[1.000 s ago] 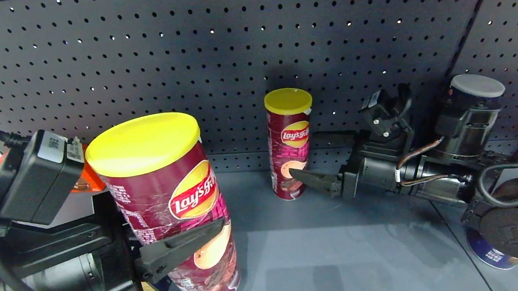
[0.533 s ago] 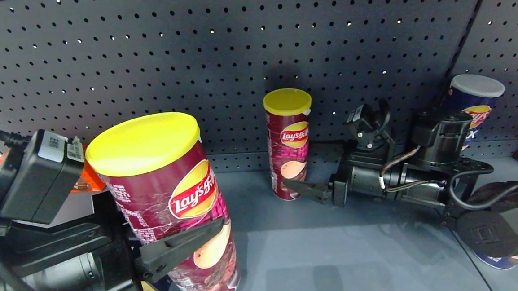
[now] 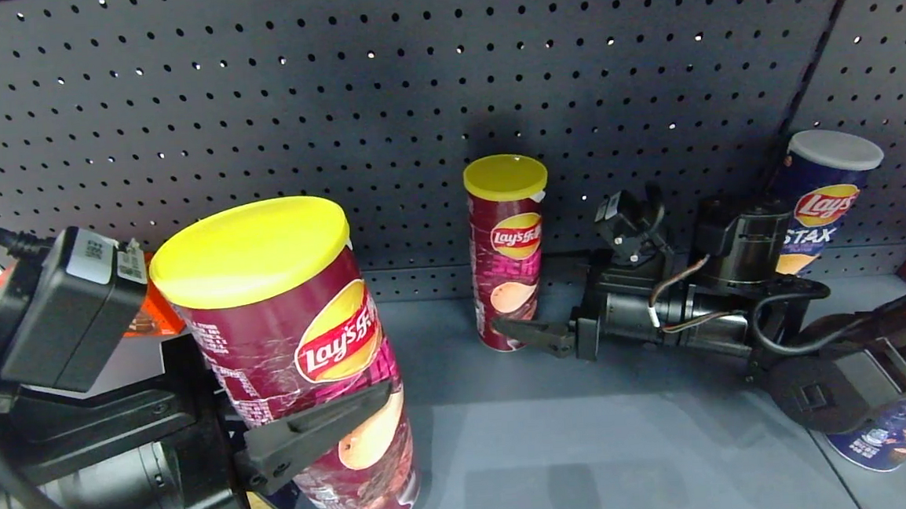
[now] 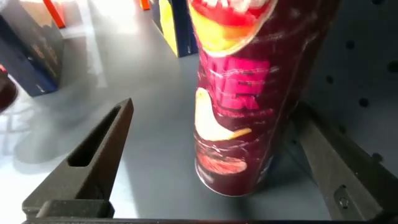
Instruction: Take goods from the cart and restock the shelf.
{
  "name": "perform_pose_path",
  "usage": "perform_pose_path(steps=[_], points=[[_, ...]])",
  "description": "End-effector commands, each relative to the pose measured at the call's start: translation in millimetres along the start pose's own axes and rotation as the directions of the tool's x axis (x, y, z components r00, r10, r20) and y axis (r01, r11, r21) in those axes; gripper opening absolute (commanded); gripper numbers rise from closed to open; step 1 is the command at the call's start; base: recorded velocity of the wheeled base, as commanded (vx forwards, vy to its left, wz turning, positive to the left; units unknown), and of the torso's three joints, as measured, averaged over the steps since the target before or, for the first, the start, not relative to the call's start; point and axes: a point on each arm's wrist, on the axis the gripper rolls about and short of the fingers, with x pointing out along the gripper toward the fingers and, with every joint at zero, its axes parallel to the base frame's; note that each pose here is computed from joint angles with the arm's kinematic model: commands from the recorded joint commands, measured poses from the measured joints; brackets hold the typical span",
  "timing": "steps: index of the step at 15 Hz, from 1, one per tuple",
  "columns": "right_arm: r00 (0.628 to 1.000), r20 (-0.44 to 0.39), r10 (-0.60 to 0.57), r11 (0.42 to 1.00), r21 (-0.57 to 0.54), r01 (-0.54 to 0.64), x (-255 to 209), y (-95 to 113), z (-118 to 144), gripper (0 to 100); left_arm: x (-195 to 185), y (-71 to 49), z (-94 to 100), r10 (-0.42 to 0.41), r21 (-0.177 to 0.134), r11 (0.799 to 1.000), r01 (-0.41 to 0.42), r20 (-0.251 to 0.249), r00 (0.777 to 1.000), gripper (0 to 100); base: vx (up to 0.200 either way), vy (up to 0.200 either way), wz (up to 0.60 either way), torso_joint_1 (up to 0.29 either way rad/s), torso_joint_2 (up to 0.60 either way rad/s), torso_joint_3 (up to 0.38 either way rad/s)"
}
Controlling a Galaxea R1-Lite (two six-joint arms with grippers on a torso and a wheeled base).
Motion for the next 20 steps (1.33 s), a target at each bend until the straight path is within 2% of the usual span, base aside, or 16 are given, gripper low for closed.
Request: perform_pose_path(steps=[1,8,14,15,20], points=[[1.0,-0.015,0.007,1.0,0.011,-0.007,3.5,-3.8,-8.5,100,0.0,0.0,0.1,0.0,0.0,1.0,0.0,0.0,1.0,0,0.0,0.0,0.0,0.0,0.0,0.0],[1.0,0.002,0.012,1.0,0.0,-0.012,24.5,-16.6,-13.1,100,-0.2,-0.2,-2.6,0.0,-0.004,1.0,0.0,-0.008,1.0,0,0.0,0.0,0.0,0.0,0.0,0.0],[1.0,-0.006,0.018,1.0,0.006,-0.018,30.8,-17.6,-19.4,100,-0.6,0.2,-4.7,0.003,-0.005,1.0,-0.003,-0.014,1.0,0,0.0,0.0,0.0,0.0,0.0,0.0],[1.0,-0.004,0.018,1.0,0.005,-0.018,31.4,-17.9,-20.0,0,-0.7,0.7,-4.7,0.006,-0.006,1.0,-0.006,-0.014,1.0,0,0.0,0.0,0.0,0.0,0.0,0.0],[1.0,-0.005,0.021,1.0,0.006,-0.021,32.4,-17.1,-20.2,0,-0.6,0.8,-3.8,0.004,-0.005,1.0,-0.004,-0.011,1.0,0,0.0,0.0,0.0,0.0,0.0,0.0]])
